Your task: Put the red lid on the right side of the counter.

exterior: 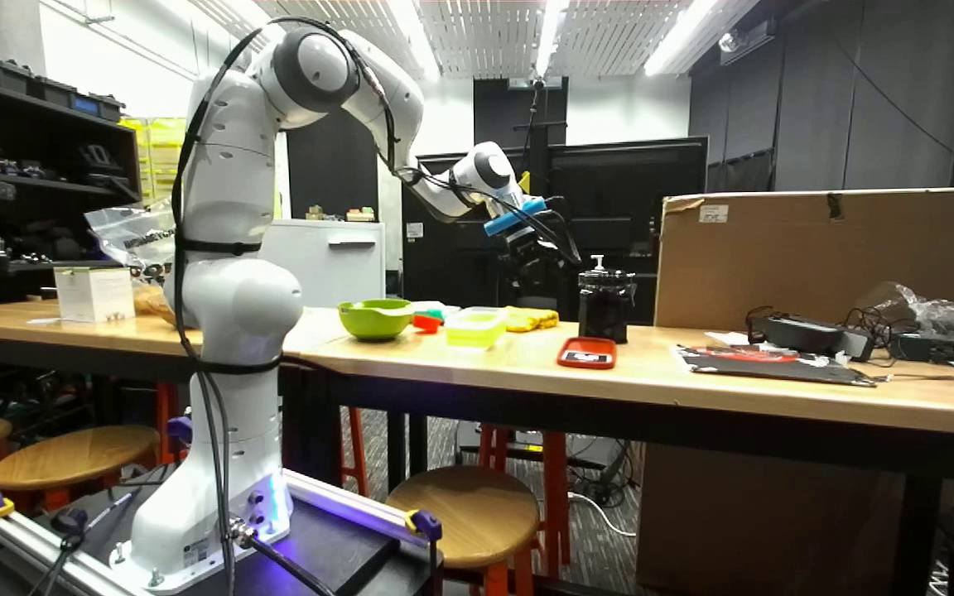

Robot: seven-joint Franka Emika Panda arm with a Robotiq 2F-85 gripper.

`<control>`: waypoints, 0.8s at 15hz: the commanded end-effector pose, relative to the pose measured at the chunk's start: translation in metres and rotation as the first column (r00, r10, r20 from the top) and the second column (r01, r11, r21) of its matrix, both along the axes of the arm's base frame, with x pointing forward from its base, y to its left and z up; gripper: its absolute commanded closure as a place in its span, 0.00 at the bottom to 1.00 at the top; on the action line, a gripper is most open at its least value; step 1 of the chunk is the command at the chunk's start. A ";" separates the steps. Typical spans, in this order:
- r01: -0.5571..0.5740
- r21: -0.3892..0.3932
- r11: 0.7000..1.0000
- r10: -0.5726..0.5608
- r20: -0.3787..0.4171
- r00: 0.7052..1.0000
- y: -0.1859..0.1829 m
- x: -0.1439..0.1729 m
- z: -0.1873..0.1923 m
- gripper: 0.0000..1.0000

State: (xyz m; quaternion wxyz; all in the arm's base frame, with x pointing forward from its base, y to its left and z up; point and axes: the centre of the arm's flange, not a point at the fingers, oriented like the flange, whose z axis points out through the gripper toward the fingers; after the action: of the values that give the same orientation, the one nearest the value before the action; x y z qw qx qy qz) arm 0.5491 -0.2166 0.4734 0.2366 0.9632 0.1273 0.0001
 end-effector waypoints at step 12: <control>-0.107 0.123 0.987 0.115 -0.055 0.992 0.132 -0.004 0.067 0.00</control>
State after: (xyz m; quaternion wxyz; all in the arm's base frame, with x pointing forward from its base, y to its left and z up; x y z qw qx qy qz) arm 0.5426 -0.1088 0.5285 0.1994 0.9625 0.1834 -0.0171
